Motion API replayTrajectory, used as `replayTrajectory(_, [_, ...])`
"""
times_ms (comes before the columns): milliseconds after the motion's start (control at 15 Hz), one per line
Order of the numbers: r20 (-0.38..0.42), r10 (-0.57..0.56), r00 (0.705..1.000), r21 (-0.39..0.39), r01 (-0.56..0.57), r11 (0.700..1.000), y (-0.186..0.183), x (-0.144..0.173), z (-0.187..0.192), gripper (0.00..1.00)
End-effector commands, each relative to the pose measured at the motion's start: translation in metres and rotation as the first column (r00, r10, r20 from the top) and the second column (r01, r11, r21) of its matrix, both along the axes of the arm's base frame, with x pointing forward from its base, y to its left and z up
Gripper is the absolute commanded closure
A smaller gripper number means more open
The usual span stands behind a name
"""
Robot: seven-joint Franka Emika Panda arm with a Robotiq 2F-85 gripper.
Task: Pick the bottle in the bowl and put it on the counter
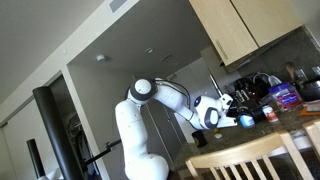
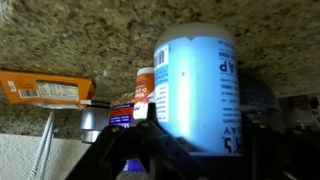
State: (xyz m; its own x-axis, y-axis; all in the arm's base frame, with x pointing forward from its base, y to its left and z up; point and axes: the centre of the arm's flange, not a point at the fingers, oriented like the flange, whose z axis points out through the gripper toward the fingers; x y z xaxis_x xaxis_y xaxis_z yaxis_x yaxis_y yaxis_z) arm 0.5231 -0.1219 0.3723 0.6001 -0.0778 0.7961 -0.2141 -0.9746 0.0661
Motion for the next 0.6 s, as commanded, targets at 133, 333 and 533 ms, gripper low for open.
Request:
replayTrajectory(133, [0.046,-0.003,0.999,-0.058,0.006,0.998,0.043,-0.024,-0.028,0.08])
replayTrajectory(333, [0.039,-0.016,0.999,-0.067,0.018,0.998,0.054,-0.005,-0.016,0.0])
replayTrajectory(533, [0.05,-0.014,0.999,-0.08,0.018,0.997,0.062,0.007,-0.011,0.0])
